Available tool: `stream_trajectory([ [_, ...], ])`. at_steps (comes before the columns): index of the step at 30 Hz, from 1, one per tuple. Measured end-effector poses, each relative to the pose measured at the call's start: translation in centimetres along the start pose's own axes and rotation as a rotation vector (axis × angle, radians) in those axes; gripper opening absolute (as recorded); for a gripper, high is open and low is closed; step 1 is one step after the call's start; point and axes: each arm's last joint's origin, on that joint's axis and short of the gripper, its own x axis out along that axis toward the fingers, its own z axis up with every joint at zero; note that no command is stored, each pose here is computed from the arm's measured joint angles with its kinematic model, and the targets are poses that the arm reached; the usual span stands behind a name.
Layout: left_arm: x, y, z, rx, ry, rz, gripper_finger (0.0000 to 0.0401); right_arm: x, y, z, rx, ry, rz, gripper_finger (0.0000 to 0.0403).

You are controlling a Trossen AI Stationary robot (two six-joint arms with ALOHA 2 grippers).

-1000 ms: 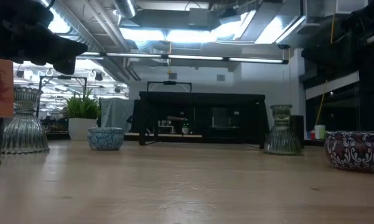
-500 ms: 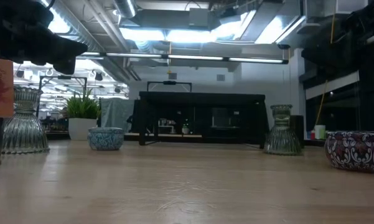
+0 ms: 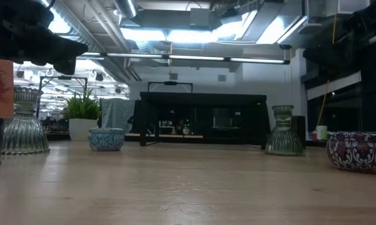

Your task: Pick & Place candle stick holders

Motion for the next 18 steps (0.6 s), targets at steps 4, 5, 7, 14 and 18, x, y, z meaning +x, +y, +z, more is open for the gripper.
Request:
stream_trajectory([
  [4, 0.0, 0.0, 0.0, 0.0, 0.0, 0.0, 0.0003, 0.0, 0.0, 0.0, 0.0, 0.0, 0.0, 0.0],
  [5, 0.0, 0.0, -0.01, 0.0, 0.0, 0.0, 0.0003, 0.0, 0.0, 0.0, 0.0, 0.0, 0.0, 0.0],
  [7, 0.0, 0.0, -0.01, 0.0, 0.0, 0.0, 0.0003, 0.0, 0.0, 0.01, 0.0, 0.0, 0.0, 0.0],
  [14, 0.0, 0.0, 0.13, 0.001, -0.015, 0.001, 0.0003, 0.0, 0.0, 0.01, 0.0, 0.0, 0.001, 0.0],
  [18, -0.01, 0.06, 0.48, 0.009, -0.051, 0.02, 0.0003, 0.0, 0.0, 0.01, 0.0, 0.0, 0.001, 0.0],
])
